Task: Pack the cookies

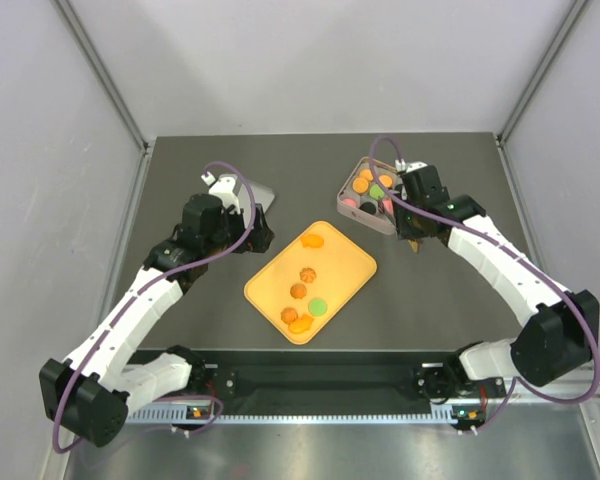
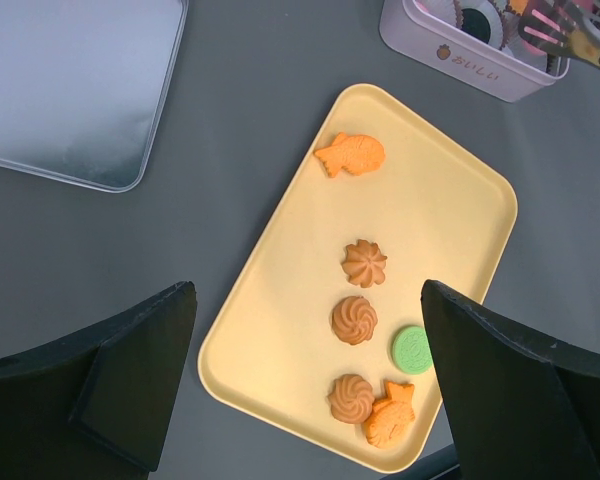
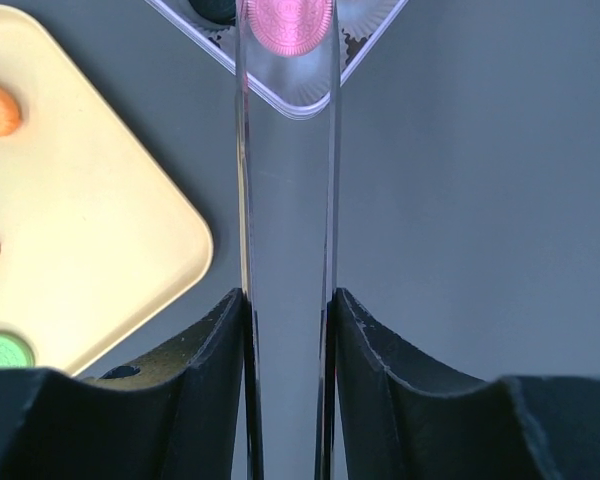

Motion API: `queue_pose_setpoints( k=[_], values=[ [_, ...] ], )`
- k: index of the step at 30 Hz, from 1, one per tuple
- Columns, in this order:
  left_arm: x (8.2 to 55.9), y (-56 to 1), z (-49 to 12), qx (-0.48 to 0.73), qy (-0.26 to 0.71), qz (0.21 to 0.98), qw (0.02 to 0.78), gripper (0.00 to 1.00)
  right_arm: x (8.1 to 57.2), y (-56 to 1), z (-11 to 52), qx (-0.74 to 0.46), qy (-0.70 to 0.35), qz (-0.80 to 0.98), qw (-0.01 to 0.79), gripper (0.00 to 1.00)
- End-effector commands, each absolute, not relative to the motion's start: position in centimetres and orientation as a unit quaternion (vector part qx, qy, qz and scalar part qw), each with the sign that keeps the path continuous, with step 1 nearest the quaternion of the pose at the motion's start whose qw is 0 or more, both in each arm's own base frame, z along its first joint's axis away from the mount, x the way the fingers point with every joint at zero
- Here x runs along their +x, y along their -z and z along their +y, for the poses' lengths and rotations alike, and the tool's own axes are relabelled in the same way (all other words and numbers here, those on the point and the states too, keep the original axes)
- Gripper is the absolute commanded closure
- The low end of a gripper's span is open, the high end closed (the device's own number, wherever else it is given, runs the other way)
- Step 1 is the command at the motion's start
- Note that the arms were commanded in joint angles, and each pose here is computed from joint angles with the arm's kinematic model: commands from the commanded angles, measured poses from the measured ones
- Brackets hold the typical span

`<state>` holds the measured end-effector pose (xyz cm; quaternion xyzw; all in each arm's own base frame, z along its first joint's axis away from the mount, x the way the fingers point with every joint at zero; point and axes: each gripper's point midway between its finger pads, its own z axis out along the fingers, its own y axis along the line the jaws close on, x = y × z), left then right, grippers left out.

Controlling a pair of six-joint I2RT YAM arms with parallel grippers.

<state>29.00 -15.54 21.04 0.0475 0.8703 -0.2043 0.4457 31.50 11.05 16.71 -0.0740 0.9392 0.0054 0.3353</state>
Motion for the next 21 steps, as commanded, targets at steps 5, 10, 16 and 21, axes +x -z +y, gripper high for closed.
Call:
queue_pose_setpoints(
  k=[5,10,16,21],
  values=[
    [29.28,-21.17,-15.61,0.045,0.208,0.867,0.451,0.01,32.08,-17.07,10.88,-0.069,-0.011,0.933,0.353,0.62],
    [29.29,-21.08,-15.64,0.046,0.208,0.867,0.449,0.01,31.96,-16.69,10.65,-0.065,-0.008,0.935,0.350,0.62],
    [29.28,-21.08,-15.67,0.046,0.209,0.867,0.449,0.01,31.97,-16.74,10.49,-0.063,-0.004,0.934,0.351,0.62],
    [29.31,-21.06,-15.68,0.046,0.209,0.867,0.449,0.01,31.91,-16.57,10.51,-0.064,-0.003,0.935,0.348,0.61]
  ],
)
